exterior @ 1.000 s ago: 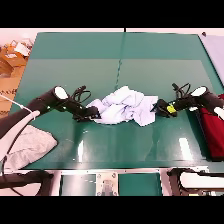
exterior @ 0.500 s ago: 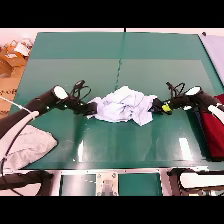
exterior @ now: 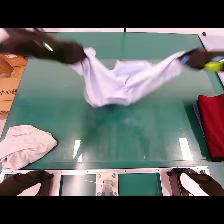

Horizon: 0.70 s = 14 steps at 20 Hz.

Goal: Fold the shirts.

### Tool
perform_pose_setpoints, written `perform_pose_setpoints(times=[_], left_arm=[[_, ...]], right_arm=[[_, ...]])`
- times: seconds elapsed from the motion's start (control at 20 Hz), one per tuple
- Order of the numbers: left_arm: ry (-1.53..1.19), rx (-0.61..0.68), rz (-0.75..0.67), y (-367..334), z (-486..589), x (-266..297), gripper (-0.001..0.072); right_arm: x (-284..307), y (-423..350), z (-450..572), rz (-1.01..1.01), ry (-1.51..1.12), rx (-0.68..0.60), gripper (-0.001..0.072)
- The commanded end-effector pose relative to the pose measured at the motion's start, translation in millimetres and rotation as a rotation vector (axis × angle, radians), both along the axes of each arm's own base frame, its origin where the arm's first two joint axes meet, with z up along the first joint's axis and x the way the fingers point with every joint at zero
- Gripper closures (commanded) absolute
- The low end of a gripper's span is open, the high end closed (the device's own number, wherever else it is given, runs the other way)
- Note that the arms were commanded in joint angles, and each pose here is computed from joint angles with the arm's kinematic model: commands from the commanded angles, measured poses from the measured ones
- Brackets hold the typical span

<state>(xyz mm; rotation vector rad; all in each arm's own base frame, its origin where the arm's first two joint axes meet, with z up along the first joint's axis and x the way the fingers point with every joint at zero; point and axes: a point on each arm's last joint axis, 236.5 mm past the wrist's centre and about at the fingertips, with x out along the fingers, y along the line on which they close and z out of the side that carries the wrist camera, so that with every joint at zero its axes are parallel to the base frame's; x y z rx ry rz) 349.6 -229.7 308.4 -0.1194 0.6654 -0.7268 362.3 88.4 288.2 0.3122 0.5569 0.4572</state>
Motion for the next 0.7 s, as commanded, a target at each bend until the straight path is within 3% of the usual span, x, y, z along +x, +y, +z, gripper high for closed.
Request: perform_pose_setpoints(times=[0.0, 0.2, 0.35, 0.5, 0.65], left_arm=[[-0.254, -0.015, -0.012, 28, 117, -64, 0.0682], [-0.375, 0.029, 0.075, 65, 149, -98, 0.0682], [-0.404, 0.05, 0.12, 78, 154, -100, 0.0682], [-0.368, 0.056, 0.125, 73, 137, -82, 0.0682], [-0.271, 0.079, 0.132, 63, 88, -48, 0.0682]], right_arm=[[-78, 1, 149, -0.082, -0.405, 0.018, 0.0699], [-145, -10, 226, -0.197, -0.68, 0.069, 0.0699], [-160, -27, 257, -0.282, -0.811, 0.093, 0.0699], [-119, -37, 244, -0.298, -0.75, 0.104, 0.0698], [-31, -50, 176, -0.301, -0.52, 0.103, 0.0699]])
